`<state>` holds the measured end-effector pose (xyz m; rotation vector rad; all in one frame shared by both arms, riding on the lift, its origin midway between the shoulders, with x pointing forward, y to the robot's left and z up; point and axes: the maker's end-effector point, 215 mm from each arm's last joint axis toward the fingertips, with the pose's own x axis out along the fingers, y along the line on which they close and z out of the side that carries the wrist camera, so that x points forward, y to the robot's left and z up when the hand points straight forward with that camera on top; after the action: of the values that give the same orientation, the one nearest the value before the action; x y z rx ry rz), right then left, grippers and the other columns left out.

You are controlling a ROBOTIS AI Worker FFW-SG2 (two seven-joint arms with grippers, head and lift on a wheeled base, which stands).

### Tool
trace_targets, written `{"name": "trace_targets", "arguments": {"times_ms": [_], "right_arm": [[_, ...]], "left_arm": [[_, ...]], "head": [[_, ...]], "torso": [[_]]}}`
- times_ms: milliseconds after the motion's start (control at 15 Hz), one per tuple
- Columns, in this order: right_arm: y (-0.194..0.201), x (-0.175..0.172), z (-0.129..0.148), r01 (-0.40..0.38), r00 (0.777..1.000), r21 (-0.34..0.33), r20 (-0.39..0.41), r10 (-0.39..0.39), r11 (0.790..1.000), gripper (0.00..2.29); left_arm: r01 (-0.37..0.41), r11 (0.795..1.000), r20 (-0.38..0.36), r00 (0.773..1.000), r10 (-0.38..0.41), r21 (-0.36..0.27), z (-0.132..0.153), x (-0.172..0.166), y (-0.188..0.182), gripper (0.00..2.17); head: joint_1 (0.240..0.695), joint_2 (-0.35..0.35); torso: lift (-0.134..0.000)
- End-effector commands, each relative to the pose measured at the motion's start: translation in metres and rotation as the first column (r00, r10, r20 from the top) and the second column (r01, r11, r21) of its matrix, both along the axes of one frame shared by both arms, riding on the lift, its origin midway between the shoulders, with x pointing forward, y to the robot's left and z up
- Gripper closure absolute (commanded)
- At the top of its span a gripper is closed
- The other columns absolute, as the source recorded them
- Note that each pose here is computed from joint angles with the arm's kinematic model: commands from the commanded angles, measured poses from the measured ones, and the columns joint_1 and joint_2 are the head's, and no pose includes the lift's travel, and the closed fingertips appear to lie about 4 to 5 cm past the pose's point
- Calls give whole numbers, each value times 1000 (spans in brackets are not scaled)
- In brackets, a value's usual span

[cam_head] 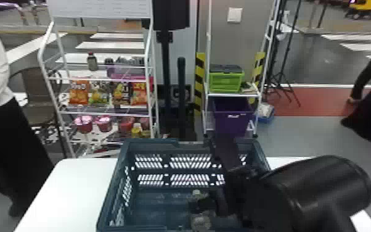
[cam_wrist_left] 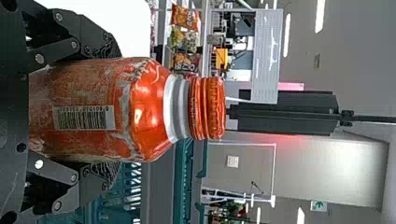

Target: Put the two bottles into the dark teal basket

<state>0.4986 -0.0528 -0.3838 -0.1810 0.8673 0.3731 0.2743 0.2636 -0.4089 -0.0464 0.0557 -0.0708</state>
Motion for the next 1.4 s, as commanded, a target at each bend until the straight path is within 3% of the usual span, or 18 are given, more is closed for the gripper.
{"name": "trace_targets", "arguments": {"times_ms": [0, 67, 200, 333, 400, 533, 800, 867, 1133, 1267, 1333], "right_arm": [[-14, 2, 20, 27, 993, 38, 111, -31, 999, 33], [-18, 9, 37, 31, 978, 70, 204, -45, 997, 33], [-36, 17, 74, 27, 910, 147, 405, -85, 989, 33], [-53, 8, 111, 7, 809, 231, 570, -141, 973, 33], [-61, -2, 124, 1, 771, 250, 616, -160, 968, 33], [-72, -36, 128, -2, 726, 290, 658, -198, 957, 33], [-101, -111, 92, 66, 728, 340, 627, -278, 938, 39], [-106, -133, 91, 73, 704, 368, 640, -310, 927, 39], [-137, -215, 112, 78, 528, 468, 729, -435, 880, 43], [-149, -250, 106, 94, 478, 489, 742, -470, 867, 43], [-153, -265, 96, 103, 473, 495, 738, -481, 863, 43]], "left_arm": [[-8, 1000, 0, 1000, 8, -9, 0, -1, 1, 2074], [-9, 1000, -2, 1000, 9, -9, -1, -2, 1, 2074], [-6, 1000, -1, 1000, 6, -8, -1, -1, 1, 2071], [-5, 1000, 6, 1000, 5, -6, 3, 0, 1, 2074], [-3, 1000, 11, 1000, 3, -7, 5, 1, 0, 2074], [-1, 1000, 18, 1000, 1, -5, 9, 3, 0, 2074], [-15, 1000, 39, 999, 14, 5, 20, 6, 13, 2074], [-17, 1000, 41, 999, 17, 8, 22, 6, 16, 2071], [-19, 1000, 51, 999, 18, 18, 32, 11, 22, 2074], [-22, 999, 49, 999, 20, 24, 38, 15, 26, 2074], [-24, 999, 58, 998, 23, 32, 48, 19, 30, 2074]], "head": [[499, 0], [499, 0], [499, 0], [499, 0], [499, 0], [499, 0], [499, 0], [499, 0], [499, 0], [499, 0], [499, 0]], "torso": [[0], [0], [0], [0], [0], [0], [0], [0], [0], [0], [0]]}}
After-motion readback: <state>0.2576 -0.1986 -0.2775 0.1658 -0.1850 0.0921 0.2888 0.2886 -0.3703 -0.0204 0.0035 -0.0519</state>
